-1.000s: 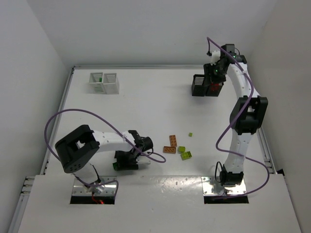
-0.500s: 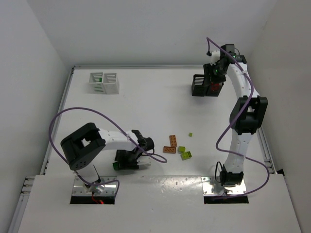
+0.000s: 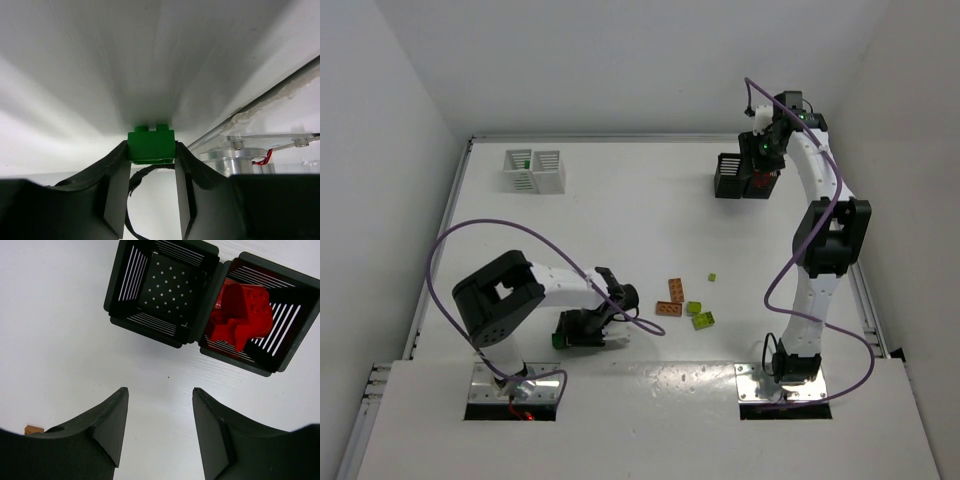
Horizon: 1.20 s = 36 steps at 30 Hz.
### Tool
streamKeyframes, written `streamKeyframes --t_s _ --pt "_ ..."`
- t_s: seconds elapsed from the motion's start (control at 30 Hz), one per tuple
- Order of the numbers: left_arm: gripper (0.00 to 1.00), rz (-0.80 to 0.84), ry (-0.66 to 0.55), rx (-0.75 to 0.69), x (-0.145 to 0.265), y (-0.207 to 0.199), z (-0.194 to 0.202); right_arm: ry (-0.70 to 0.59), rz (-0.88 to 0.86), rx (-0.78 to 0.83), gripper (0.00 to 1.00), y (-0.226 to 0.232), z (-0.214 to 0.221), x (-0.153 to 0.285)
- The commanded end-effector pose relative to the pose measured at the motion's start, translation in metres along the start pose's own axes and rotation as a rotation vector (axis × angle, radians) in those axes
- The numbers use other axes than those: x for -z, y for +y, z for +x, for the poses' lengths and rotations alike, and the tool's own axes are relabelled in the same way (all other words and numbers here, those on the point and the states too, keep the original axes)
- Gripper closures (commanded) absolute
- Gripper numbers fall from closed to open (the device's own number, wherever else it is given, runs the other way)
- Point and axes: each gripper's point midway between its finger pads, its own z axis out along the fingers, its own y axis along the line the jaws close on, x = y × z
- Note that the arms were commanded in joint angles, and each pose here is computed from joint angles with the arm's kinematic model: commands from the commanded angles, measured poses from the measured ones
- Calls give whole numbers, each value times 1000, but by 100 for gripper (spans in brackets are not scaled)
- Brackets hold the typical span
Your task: Sort the legos into containers by color
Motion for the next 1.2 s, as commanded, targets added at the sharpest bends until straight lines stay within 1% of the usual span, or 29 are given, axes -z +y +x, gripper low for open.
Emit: streamKeyframes --t_s 0.0,0.1,0.2,0.23,0.27,0.33,0.37,0.43,0.47,0.53,0.57,0.6,0.67,0.7,0.73,0.77,0.83,0.87,0.9,0.93,0.97,1.0,1.07,1.1,1.17 --pt "68 -19 -56 1 8 2 -12 -61 -9 26 45 9 -14 21" --pt "73 -45 -95 15 16 7 -17 -76 -29 17 45 15 -16 28" --pt "76 -61 -209 46 40 14 -36 -82 -60 16 45 25 -17 32" --pt "77 -67 -230 57 48 18 -38 -84 -69 17 45 26 -17 32" --pt "77 -85 -292 97 65 29 -48 -97 -82 20 45 30 -20 37" --pt "77 -97 -361 129 89 39 -51 -86 -103 16 45 38 -15 37" --pt "77 -121 -434 184 111 55 -57 -78 -117 13 45 42 -9 38" --pt "78 -133 -534 246 138 70 -59 -85 -131 11 45 49 -7 38" --pt "78 -174 -623 312 166 92 -55 -73 -138 7 45 54 -2 34" --pt "78 -245 -687 381 192 121 -46 -70 -167 3 45 64 2 33" --pt "80 -288 -716 429 205 137 -39 -54 -175 6 45 69 8 32" --pt "81 -344 -752 514 225 170 -23 -63 -196 20 45 78 7 33" --pt "86 -399 -798 611 244 208 -5 -59 -204 31 46 84 10 31" --pt "86 -436 -830 707 257 242 17 -53 -202 40 46 88 12 28" --pt "86 -465 -865 753 266 262 26 -63 -200 43 46 89 10 32" --pt "86 -511 -904 870 280 290 54 -49 -198 49 46 92 15 29" --pt "87 -528 -913 972 280 320 73 -59 -197 52 46 92 14 31" --pt "87 -492 -911 1007 265 341 69 -58 -197 51 46 93 16 32" --pt "87 -517 -945 1087 270 363 93 -56 -202 59 46 97 16 32" --pt "87 -497 -972 1146 266 375 98 -62 -201 60 46 97 17 33" --pt "87 -456 -987 1174 251 393 95 -49 -194 57 46 96 21 30" --pt "87 -457 -1012 1224 251 406 113 -49 -194 57 46 96 21 30" --pt "87 -416 -1053 1260 243 423 115 -42 -195 55 46 96 26 31" --pt "87 -395 -1029 1275 226 434 114 -42 -195 55 46 96 26 31" --pt "87 -422 -1039 1302 224 449 121 -32 -196 53 46 97 32 31"
